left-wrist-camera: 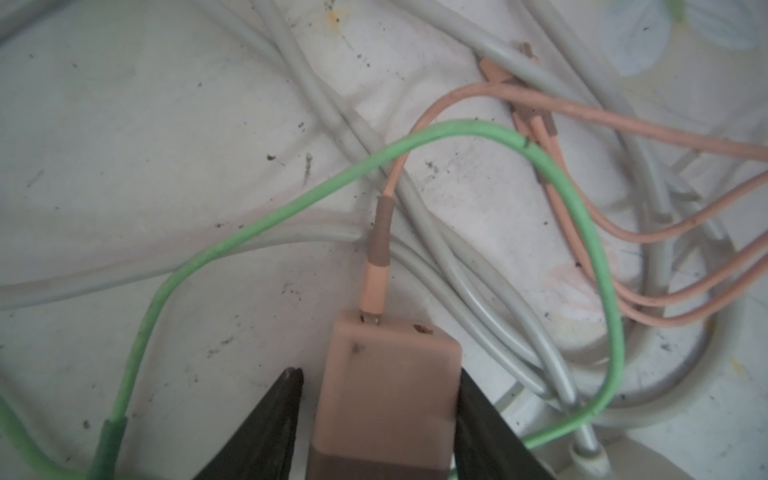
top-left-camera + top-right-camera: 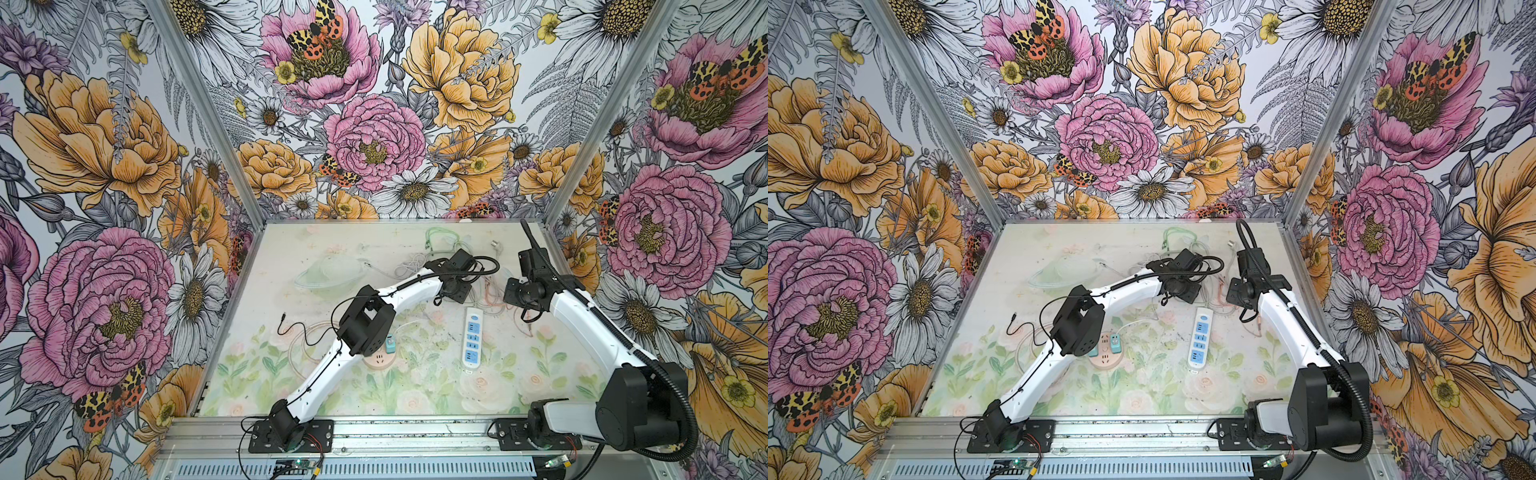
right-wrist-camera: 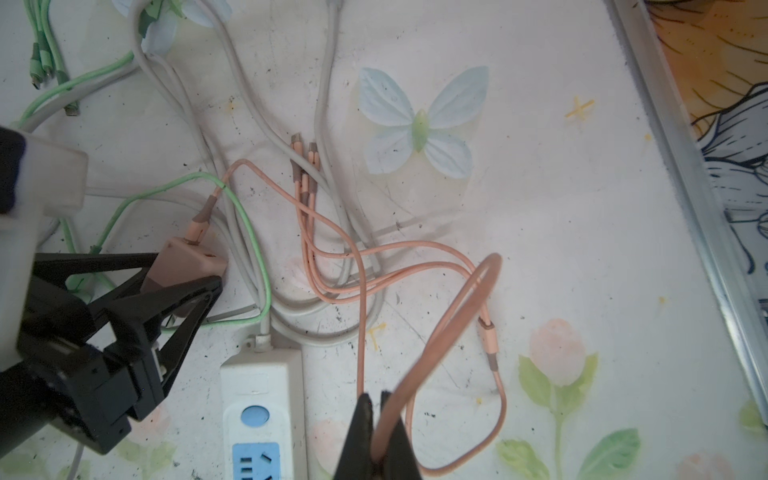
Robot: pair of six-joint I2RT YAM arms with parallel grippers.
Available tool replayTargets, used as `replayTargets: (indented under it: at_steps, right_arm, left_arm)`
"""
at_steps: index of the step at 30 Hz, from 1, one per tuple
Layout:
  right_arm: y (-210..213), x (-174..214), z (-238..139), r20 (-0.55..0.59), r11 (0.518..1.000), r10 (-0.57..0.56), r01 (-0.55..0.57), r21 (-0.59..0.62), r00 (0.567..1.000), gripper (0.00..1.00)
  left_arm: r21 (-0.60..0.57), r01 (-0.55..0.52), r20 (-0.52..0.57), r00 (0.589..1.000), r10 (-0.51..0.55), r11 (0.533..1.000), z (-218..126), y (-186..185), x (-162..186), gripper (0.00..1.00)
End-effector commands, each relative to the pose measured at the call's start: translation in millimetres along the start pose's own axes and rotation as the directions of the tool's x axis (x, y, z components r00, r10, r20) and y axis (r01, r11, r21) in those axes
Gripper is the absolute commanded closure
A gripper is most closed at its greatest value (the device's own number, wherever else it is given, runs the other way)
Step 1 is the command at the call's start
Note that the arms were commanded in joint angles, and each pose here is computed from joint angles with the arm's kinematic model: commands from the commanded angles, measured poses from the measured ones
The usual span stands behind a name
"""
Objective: Insert the plug
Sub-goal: 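Set down pink charger and grasp pale green charger with left gripper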
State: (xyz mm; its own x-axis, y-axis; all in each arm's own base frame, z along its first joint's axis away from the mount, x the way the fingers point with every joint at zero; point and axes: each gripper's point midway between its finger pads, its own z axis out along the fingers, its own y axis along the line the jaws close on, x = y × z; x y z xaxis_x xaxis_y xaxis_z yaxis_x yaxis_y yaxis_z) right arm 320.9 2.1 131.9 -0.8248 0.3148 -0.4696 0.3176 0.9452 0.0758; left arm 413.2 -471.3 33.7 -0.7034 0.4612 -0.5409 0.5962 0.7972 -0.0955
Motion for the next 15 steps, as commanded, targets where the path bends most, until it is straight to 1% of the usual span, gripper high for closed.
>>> replayTargets:
  at_steps: [1,6,8,11,15]
  right_arm:
    - [-8,-7,-1,0.037,0.999,0.042,-0.043,0.021,0.998,1.0]
    - [-17,-7,7,0.02,0.997,0.062,-0.063,0.053,0.998,1.0]
    - [-20,-7,10,0.012,0.996,0.068,-0.069,0.065,0.998,1.0]
    - [-22,-6,12,0.008,0.995,0.074,-0.074,0.069,0.997,1.0]
    - [-20,-7,11,0.01,0.996,0.075,-0.075,0.057,0.997,1.0]
  left_arm:
    - [-0.01,-0.016,0.063,0.998,0.016,1.0,-33,5,-24,0.42]
    - [-0.045,-0.045,0.09,0.995,0.049,0.998,-81,17,-27,0.4]
    - [-0.098,-0.036,0.082,0.996,0.044,0.995,-93,35,-21,0.4]
    - [-0.164,-0.02,0.054,0.998,0.029,0.986,-101,64,-5,0.4]
    - [-0.217,-0.014,0.007,1.0,0.016,0.976,-95,94,12,0.39]
